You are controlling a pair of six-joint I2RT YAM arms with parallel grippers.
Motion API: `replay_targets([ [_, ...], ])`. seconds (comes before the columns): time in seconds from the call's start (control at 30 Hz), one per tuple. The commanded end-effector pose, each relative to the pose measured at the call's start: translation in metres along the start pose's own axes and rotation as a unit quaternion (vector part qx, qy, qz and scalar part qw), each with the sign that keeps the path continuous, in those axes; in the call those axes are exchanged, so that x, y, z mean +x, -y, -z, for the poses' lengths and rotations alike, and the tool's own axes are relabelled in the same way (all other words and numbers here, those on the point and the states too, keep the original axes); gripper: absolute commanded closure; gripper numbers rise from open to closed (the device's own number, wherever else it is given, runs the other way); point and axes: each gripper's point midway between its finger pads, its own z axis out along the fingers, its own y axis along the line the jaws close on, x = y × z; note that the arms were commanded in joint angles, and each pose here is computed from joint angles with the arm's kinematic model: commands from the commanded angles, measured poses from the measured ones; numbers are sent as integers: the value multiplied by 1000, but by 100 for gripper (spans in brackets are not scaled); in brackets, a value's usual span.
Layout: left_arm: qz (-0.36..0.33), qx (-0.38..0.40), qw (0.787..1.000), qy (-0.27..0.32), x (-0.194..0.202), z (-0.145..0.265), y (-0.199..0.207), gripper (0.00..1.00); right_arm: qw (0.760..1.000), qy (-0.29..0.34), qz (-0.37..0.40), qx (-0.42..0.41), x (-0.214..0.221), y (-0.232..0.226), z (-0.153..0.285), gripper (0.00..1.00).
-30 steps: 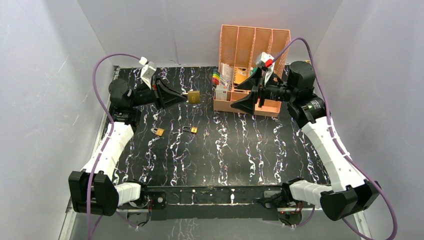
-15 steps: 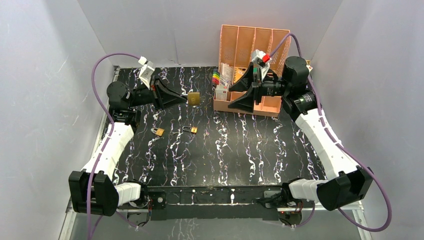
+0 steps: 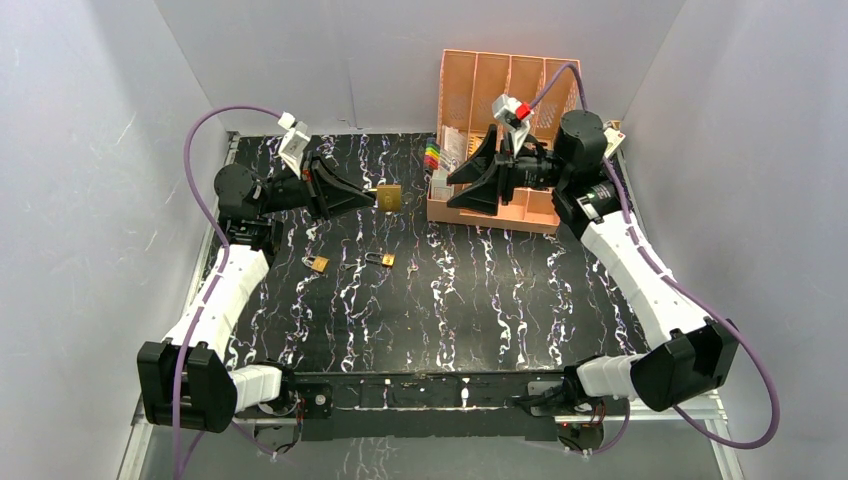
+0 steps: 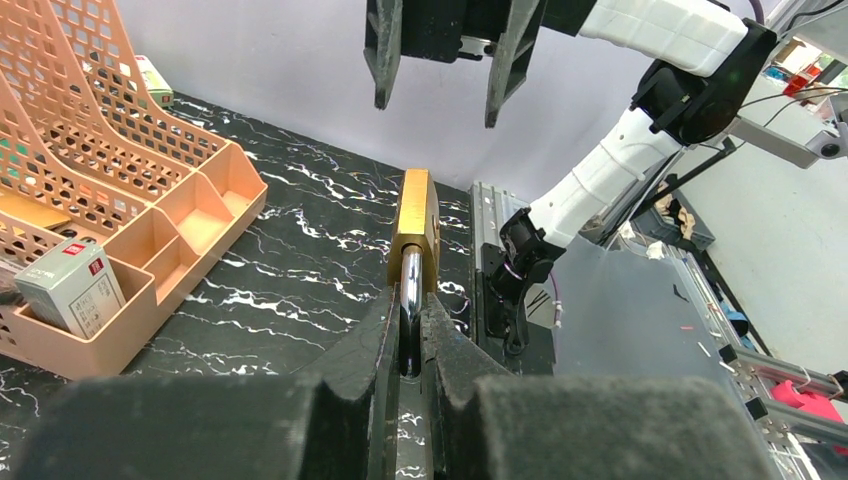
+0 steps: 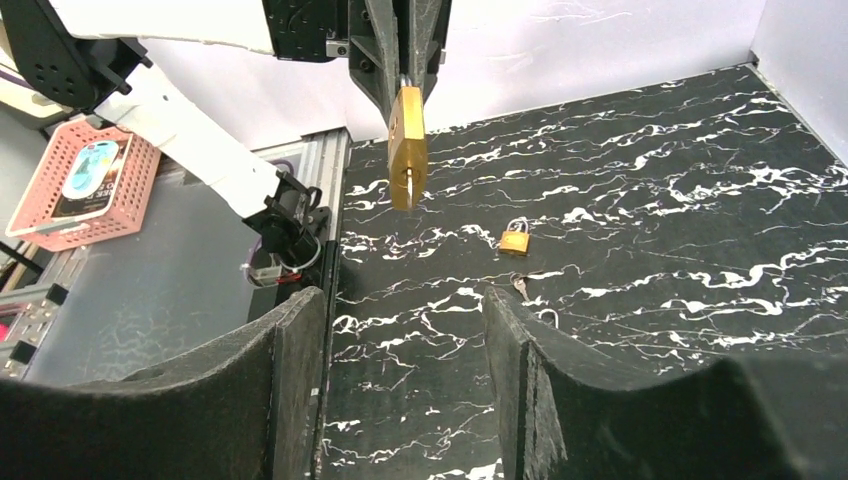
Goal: Lock with the key
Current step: Lock the lock.
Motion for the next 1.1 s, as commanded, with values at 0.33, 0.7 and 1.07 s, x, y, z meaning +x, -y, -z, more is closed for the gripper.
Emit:
replay_targets([
  [0.33,-36,-2,999,28,-17,-8,4,100,998,7,35,-59,-10,-24,-63,35],
  [0.7,-36,1,999,25,-17,-9,6,100,996,4,37,-83,-11,-31,-87,39],
  [1.07,-46,10,999,21,-20,-8,12,100,997,7,50,-60,-13,-20,-97,19],
])
